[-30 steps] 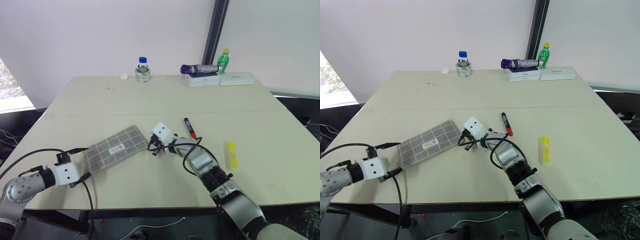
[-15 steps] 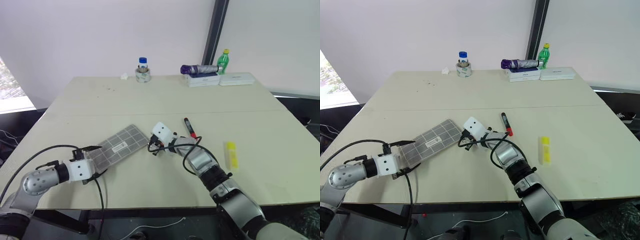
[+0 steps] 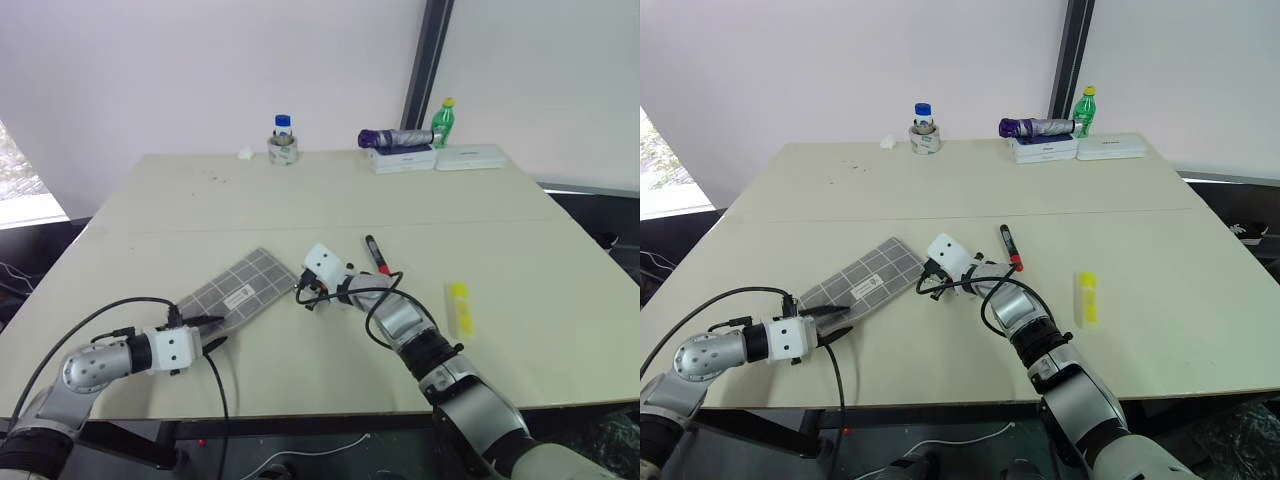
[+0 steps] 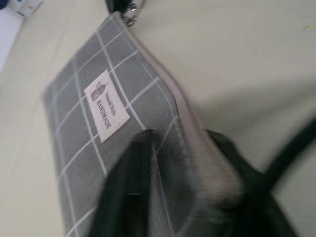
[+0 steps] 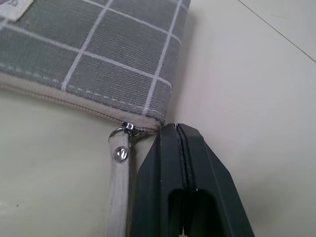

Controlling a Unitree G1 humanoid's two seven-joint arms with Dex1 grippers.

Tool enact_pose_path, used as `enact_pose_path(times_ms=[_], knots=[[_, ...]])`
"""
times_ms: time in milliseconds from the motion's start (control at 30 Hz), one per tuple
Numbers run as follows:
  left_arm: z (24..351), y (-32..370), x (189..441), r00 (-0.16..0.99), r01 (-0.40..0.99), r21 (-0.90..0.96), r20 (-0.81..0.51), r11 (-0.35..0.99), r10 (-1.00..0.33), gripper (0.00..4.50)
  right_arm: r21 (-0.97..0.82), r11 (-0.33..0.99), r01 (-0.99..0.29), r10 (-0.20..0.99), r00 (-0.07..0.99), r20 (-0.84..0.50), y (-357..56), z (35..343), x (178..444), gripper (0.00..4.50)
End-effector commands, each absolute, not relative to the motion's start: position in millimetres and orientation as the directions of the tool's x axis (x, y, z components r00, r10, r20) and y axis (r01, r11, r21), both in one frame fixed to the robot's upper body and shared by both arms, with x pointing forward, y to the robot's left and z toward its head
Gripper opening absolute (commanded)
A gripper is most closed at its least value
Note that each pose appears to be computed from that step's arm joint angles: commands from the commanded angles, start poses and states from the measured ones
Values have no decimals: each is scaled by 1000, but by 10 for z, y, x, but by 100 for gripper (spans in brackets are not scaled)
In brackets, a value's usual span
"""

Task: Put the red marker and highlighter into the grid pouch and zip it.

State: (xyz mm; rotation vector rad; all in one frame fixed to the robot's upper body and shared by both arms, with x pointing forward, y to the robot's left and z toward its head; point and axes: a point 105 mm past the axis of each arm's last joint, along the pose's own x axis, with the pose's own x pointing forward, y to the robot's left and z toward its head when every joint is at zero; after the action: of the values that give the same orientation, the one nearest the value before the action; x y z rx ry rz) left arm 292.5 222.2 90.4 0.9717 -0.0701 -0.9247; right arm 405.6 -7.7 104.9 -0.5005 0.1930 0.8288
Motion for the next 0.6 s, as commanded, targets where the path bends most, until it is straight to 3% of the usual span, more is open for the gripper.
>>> enact_pose_path(times_ms=[33, 233, 433, 533, 600], knots=[[1050, 2165, 2922, 639, 620, 738, -277, 267, -718, 1, -368, 580, -727, 679, 681, -275, -26, 1298, 4102, 0], [1466, 2066, 3049, 728, 546, 667, -78, 508, -681, 1, -442, 661, -607, 631, 768, -111, -386, 1859, 4222, 0], [1751, 1812, 3087, 731, 532, 578, 57, 619, -680, 1, -469, 683, -560, 621, 783, -31, -790, 2272, 4117, 0], [1795, 1658, 3089, 717, 542, 551, 90, 635, -691, 0, -455, 659, -598, 652, 757, -51, -960, 2351, 3969, 127], [1800, 1585, 3077, 708, 555, 533, 102, 639, -699, 0, -412, 660, -629, 666, 743, -68, -1011, 2358, 3895, 237]])
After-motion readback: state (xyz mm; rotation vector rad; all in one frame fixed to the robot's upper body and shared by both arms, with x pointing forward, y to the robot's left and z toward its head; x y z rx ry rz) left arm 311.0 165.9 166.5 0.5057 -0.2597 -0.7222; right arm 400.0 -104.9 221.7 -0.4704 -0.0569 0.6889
